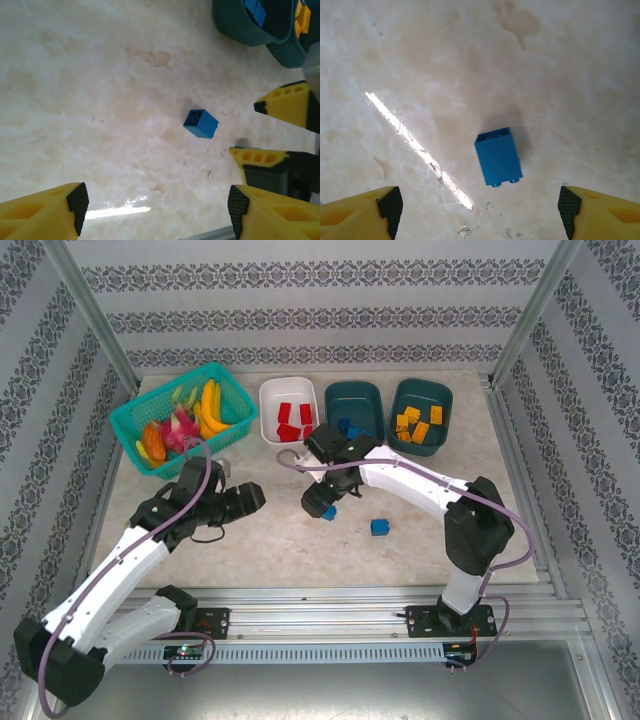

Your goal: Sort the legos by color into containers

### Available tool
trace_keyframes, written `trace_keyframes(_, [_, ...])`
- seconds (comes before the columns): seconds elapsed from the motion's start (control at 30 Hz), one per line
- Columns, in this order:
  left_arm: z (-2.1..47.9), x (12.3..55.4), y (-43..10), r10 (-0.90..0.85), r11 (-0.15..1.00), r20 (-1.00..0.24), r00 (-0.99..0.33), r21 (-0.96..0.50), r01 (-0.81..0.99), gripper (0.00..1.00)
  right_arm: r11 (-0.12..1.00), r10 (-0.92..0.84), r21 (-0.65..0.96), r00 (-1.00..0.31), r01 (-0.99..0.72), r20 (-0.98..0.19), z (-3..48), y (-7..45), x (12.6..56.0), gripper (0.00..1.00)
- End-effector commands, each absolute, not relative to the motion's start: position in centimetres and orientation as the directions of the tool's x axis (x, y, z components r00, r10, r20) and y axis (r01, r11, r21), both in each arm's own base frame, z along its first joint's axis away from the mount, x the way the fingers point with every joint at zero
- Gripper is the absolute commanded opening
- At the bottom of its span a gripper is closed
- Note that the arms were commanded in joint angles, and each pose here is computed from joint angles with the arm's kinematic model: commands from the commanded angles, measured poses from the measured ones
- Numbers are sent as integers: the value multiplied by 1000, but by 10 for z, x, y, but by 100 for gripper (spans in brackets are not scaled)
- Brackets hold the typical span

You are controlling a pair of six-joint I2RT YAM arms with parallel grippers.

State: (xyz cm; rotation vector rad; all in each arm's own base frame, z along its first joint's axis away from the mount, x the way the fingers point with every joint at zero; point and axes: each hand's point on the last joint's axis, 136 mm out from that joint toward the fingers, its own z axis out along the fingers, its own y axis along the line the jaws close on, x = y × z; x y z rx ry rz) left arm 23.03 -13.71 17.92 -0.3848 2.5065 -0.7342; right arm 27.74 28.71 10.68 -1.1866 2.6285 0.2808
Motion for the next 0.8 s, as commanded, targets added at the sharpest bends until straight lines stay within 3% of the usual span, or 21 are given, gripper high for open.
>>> trace_keyframes(0.0, [175,214,-132,-434,785,-340,-834,-596,-166,77,630,-758,26,-622,-776,-198,78,274,281,84])
trace_keyframes(0.27, [177,196,-123,-471,759,-337,-815,-625,-180,80,642,-759,35,-641,-766,-113,43,276,280,81])
trace_keyframes(0.4, [178,194,-122,-480,753,-336,-810,-631,-184,81,659,-749,10,-658,-752,-76,32,271,284,75])
trace_keyframes(0.77, [182,200,-128,-476,743,-339,-811,-649,-164,82,686,-722,21,-684,-727,-100,33,273,286,44])
